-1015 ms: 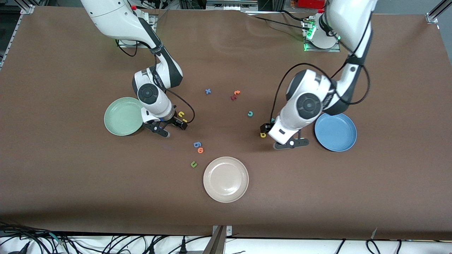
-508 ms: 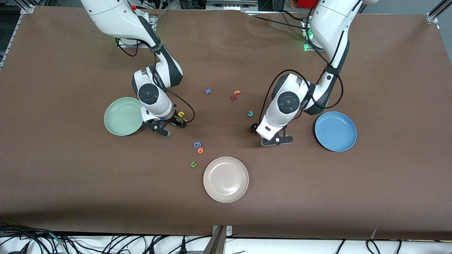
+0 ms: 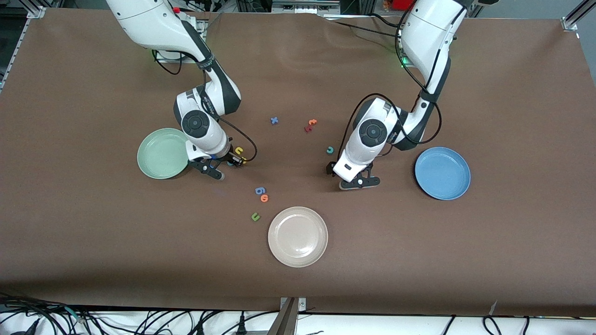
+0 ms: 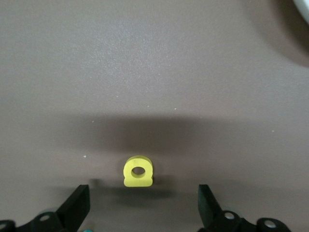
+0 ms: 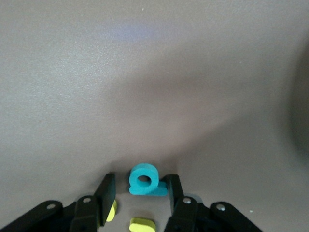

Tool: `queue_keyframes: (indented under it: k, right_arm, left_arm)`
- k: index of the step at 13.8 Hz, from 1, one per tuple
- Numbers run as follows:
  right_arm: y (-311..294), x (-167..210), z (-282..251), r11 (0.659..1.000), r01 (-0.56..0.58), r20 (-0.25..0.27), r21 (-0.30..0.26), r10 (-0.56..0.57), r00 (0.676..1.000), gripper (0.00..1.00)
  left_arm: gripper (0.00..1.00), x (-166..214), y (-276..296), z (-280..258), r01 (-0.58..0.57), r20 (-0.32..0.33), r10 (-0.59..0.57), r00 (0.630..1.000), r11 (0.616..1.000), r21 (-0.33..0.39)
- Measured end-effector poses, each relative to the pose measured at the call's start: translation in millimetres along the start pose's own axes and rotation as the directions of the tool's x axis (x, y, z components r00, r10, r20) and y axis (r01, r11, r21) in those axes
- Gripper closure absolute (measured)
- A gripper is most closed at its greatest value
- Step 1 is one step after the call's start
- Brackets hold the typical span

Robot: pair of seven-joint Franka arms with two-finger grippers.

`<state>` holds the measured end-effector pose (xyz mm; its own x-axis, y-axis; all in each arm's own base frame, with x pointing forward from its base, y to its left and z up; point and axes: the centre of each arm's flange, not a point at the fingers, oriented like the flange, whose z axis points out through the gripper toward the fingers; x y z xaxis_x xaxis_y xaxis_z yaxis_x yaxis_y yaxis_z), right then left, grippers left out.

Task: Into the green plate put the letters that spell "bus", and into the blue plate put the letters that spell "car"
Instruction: 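Grasp the teal a with the right gripper while the left gripper grasps yellow letter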

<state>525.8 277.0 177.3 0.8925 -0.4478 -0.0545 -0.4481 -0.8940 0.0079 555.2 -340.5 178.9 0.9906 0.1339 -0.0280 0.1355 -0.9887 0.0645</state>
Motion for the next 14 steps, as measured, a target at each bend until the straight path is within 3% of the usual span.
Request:
queue_keyframes:
  k: [2, 4, 5, 6, 8, 11, 14]
  right_arm:
    - [1, 2, 0, 1.000, 0.001, 0.000, -0.002, -0.001, 1.000, 0.48]
    - [1, 2, 0, 1.000, 0.002, -0.001, -0.001, -0.002, 1.000, 0.66]
    - [1, 2, 0, 1.000, 0.002, -0.001, -0.001, -0.002, 1.000, 0.66]
    - [1, 2, -1, 1.000, 0.002, -0.001, -0.001, -0.002, 1.000, 0.66]
    - [1, 2, -1, 1.000, 0.002, -0.001, -0.001, -0.002, 1.000, 0.66]
    - [1, 3, -3, 1.000, 0.002, -0.001, 0.000, -0.002, 1.000, 0.66]
    - [9, 18, -45, 0.998, 0.024, 0.048, -0.064, -0.021, 0.999, 0.66]
  left_arm:
    - [0.03, 0, -1, 2, -0.013, -0.005, 0.013, 1.000, 1.000, 0.010]
    - [0.07, 0, -1, 4, -0.023, -0.008, 0.023, 1.000, 1.000, 0.020]
    - [0.14, 0, -1, 5, -0.025, -0.007, 0.025, 1.000, 0.999, 0.022]
    - [0.14, -1, -2, 6, -0.025, -0.007, 0.026, 1.000, 0.999, 0.023]
    - [0.28, -1, -2, 8, -0.026, -0.006, 0.026, 1.000, 0.999, 0.024]
    - [0.34, -1, -2, 9, -0.026, -0.006, 0.026, 1.000, 0.999, 0.025]
    - [0.46, 0, -2, 8, -0.043, -0.015, 0.044, 0.999, 0.998, 0.037]
